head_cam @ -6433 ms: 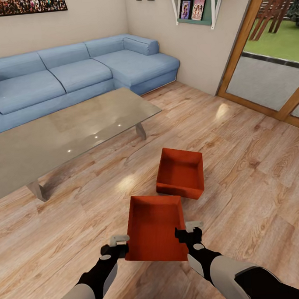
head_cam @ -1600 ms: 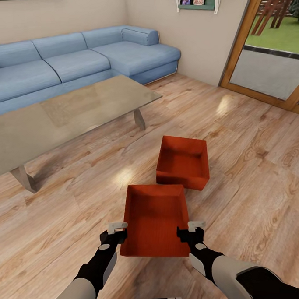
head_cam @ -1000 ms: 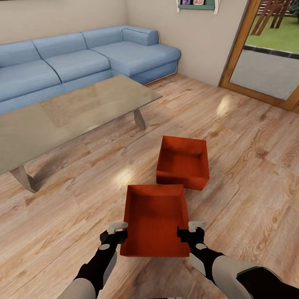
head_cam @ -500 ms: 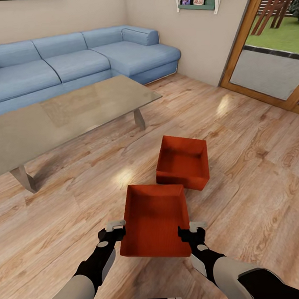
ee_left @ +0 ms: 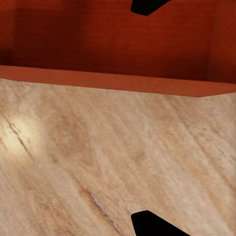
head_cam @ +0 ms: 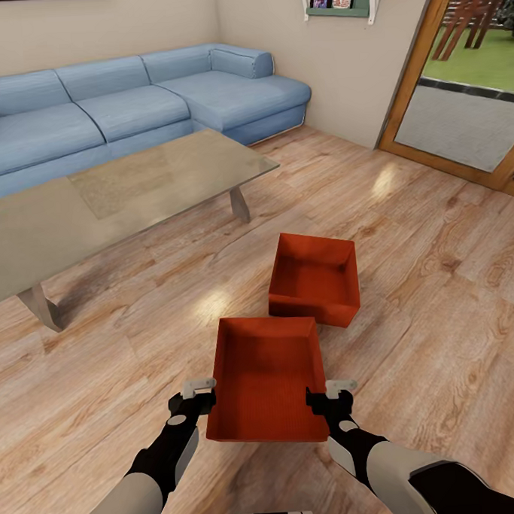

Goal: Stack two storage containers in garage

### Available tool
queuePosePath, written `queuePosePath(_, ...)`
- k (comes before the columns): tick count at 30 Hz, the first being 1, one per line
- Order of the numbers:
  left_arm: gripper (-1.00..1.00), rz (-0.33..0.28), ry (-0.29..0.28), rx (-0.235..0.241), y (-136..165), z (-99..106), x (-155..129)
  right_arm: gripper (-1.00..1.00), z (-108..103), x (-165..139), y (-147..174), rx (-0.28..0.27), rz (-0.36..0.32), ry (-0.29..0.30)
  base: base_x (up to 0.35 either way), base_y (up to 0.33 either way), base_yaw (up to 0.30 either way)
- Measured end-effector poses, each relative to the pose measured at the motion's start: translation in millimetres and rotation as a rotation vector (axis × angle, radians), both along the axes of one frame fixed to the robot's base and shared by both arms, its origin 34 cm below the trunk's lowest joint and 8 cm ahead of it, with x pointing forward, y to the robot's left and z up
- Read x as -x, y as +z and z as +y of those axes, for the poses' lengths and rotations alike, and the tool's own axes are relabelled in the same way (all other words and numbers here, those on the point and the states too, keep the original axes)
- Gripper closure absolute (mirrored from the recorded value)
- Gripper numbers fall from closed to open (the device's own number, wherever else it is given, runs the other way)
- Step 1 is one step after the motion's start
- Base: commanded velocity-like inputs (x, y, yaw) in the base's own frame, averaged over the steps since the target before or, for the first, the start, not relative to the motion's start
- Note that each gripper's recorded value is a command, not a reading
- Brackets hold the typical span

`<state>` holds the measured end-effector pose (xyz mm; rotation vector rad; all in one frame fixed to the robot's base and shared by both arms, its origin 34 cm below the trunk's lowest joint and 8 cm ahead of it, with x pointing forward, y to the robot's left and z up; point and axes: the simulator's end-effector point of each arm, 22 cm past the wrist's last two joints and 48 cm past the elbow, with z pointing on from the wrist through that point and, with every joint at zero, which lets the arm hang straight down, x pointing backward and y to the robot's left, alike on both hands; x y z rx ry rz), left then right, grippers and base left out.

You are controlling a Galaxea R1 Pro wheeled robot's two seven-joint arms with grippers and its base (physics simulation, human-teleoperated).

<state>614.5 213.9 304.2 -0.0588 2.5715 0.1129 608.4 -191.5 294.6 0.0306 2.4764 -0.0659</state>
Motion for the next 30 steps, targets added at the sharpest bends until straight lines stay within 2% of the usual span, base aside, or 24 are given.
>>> queuePosePath(4, -1.0, 0.009, -0.003, 0.002, -2.3, -1.5, 3.6, -1.0, 0.1, 0.3, -0.1, 0.0, 0.001, -0.006, 0.0, 0.0, -0.024)
queuePosePath(7, -1.0, 0.055, -0.015, 0.004, -13.5, -5.5, 22.1, -1.0, -1.4, 0.8, -0.3, 0.002, 0.003, -0.014, 0.0, 0.0, -0.186)
queuePosePath(11, -1.0, 0.075, -0.021, 0.005, -18.2, -7.1, 30.5, -1.0, -3.7, 1.5, -0.8, -0.003, 0.006, -0.033, 0.0, 0.0, -0.237)
queuePosePath(17, -1.0, 0.068, -0.019, 0.003, -17.2, -4.8, 28.5, -1.0, -4.3, 1.7, -1.0, -0.01, 0.006, -0.045, 0.0, 0.0, -0.044)
queuePosePath(25, -1.0, 0.06, -0.015, 0.002, -15.7, -2.9, 25.6, -1.0, -2.4, 0.7, -0.4, -0.006, 0.002, -0.024, 0.0, 0.0, -0.002)
queuePosePath(30, -1.0, 0.06, 0.003, 0.0, -16.1, 4.9, 25.8, -1.0, 0.6, -0.3, 0.5, -0.009, -0.003, -0.017, 0.0, 0.0, 0.0)
